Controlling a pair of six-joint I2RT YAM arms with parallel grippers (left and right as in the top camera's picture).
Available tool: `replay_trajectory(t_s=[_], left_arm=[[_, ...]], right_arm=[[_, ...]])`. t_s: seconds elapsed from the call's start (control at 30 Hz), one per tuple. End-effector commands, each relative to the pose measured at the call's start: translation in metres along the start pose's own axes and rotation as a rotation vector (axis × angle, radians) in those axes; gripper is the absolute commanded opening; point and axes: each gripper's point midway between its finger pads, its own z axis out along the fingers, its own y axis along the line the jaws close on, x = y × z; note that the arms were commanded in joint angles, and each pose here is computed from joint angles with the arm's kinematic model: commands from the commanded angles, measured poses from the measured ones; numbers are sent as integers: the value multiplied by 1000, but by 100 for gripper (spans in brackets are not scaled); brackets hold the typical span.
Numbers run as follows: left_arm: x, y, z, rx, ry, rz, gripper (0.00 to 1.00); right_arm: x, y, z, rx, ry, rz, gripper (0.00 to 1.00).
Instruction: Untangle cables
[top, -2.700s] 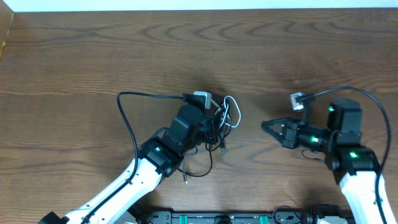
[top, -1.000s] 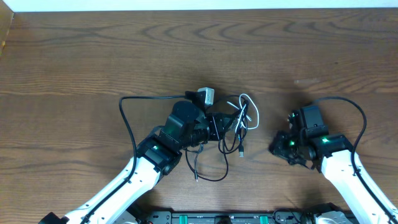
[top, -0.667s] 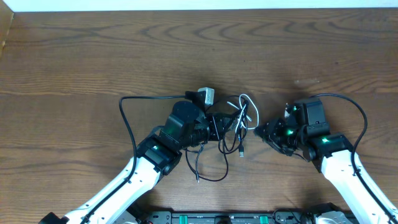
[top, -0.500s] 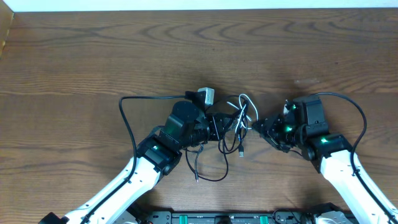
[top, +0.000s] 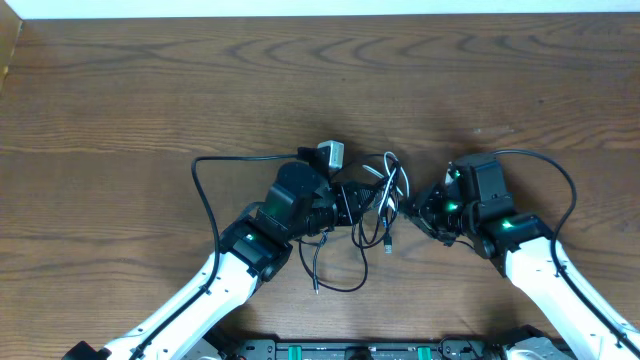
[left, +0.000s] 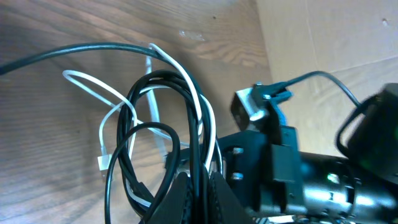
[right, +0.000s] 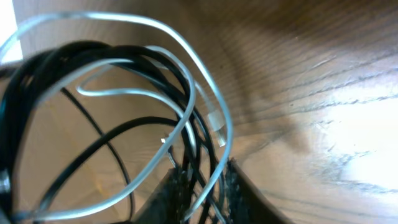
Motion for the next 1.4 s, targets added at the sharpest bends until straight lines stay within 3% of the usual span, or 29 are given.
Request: replay_trajectory(t_s=[0.0, 0.13, 0.27, 0.4, 0.57, 0.73, 0.83, 1.0, 1.37], left_arm=[[0, -12, -1, 50, 20, -9, 8], [2, -11, -1, 47, 23, 86, 8], [10, 0, -1, 7, 60, 186, 8], [18, 10, -2, -27, 94, 185, 8], [27, 2, -3, 29, 139, 270, 8], [23, -2, -3, 40, 124, 249, 8], [16, -11, -2, 69, 93, 180, 8], [11, -17, -2, 89, 75, 132, 8], [17, -25, -3, 127, 111, 59, 8]], right_arm=[[-2, -2, 3, 21, -15, -30, 1], [-15, -20, 1, 120, -90, -196, 1], [-33, -66, -13, 333, -189, -137, 1], [-53, -94, -31, 440, -271, -57, 1], [-63, -89, -33, 368, -263, 1, 1], [-34, -42, -17, 108, -54, -75, 25], [-12, -31, -14, 49, 46, -82, 30], [-12, -34, -11, 81, 29, -103, 37], [-24, -12, -9, 4, -28, -146, 40]])
